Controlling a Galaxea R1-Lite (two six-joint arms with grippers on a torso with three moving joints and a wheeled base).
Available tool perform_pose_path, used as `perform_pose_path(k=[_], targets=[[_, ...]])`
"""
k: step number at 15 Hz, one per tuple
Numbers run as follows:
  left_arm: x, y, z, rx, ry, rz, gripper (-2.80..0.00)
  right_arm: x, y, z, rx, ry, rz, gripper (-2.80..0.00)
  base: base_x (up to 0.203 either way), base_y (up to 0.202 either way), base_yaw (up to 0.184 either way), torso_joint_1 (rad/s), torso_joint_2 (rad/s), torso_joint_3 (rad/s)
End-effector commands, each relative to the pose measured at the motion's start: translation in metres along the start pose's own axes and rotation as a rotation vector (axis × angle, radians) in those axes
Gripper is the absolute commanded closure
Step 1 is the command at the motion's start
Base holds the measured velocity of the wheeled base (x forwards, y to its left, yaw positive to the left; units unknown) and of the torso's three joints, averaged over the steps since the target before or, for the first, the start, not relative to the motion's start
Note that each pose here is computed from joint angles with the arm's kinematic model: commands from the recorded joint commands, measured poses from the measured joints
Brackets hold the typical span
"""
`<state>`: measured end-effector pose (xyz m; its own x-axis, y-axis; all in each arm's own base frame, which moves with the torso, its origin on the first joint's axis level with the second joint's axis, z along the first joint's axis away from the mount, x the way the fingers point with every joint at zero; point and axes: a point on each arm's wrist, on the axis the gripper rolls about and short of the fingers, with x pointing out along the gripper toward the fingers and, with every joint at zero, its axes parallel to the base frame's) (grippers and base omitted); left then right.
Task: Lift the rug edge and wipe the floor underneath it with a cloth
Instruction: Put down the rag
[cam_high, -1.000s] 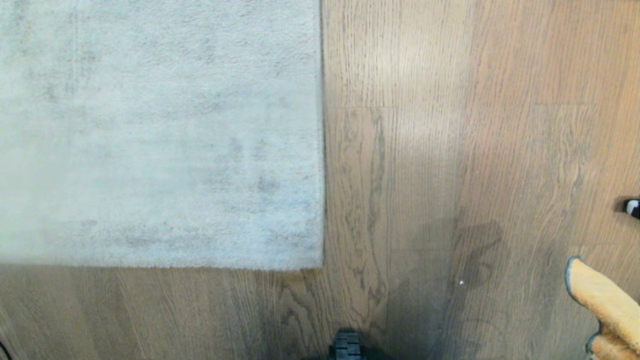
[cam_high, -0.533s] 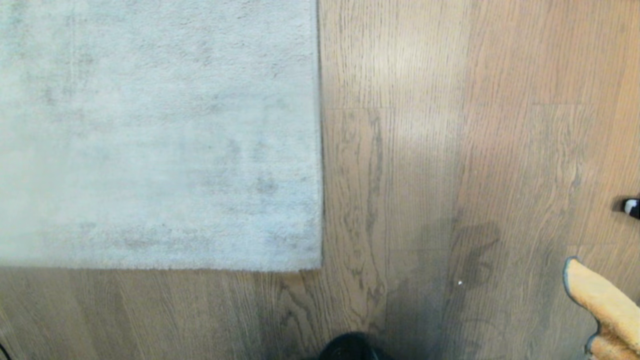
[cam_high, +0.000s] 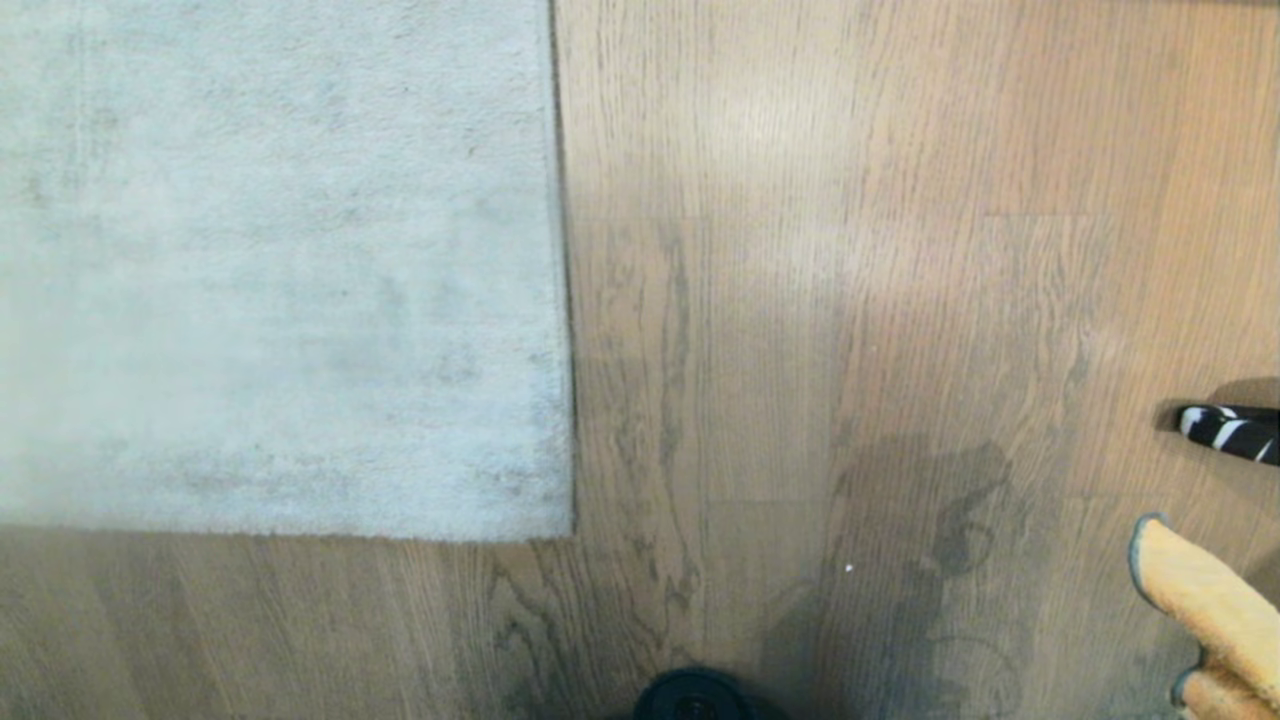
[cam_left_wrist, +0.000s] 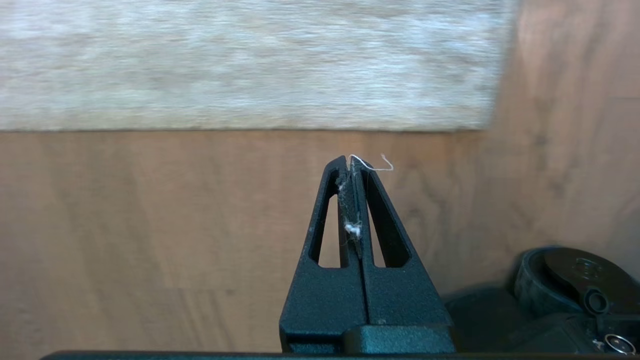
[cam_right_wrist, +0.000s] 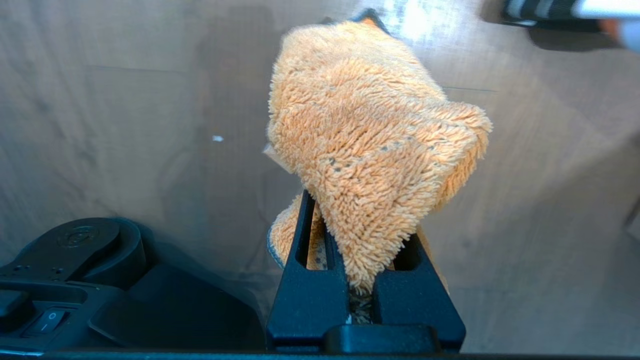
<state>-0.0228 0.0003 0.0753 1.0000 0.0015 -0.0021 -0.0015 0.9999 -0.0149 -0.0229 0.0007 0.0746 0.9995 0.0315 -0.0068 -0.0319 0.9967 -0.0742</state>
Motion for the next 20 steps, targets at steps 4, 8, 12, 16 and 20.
perform_pose_path(k=[4, 8, 12, 16, 20], targets=[[0.0000, 0.0000, 0.0000, 0.000, -0.001, 0.000, 0.00, 0.0001, 0.0000, 0.0001, -0.001, 0.001, 0.001, 0.00, 0.000, -0.196, 0.003, 0.003, 0.00, 0.002], [0.0000, 0.0000, 0.0000, 0.000, -0.001, 0.000, 0.00, 0.0001, 0.0000, 0.0001, -0.001, 0.001, 0.001, 0.00, 0.000, -0.188, 0.002, 0.002, 0.00, 0.002], [0.0000, 0.0000, -0.0001, 0.001, 0.001, 0.000, 0.00, 0.0001, 0.0000, 0.0001, -0.001, 0.001, 0.001, 0.00, 0.000, -0.030, 0.000, 0.001, 0.00, 0.001], [0.0000, 0.0000, -0.0001, 0.000, 0.001, 0.000, 0.00, 0.0001, 0.0000, 0.0001, -0.001, 0.001, 0.001, 0.00, 0.000, 0.000, 0.000, 0.000, 0.00, 0.000], [0.0000, 0.0000, -0.0001, 0.000, 0.001, 0.000, 0.00, 0.0001, 0.0000, 0.0001, -0.001, 0.001, 0.001, 0.00, 0.000, 0.000, 0.000, 0.000, 0.00, 0.000]])
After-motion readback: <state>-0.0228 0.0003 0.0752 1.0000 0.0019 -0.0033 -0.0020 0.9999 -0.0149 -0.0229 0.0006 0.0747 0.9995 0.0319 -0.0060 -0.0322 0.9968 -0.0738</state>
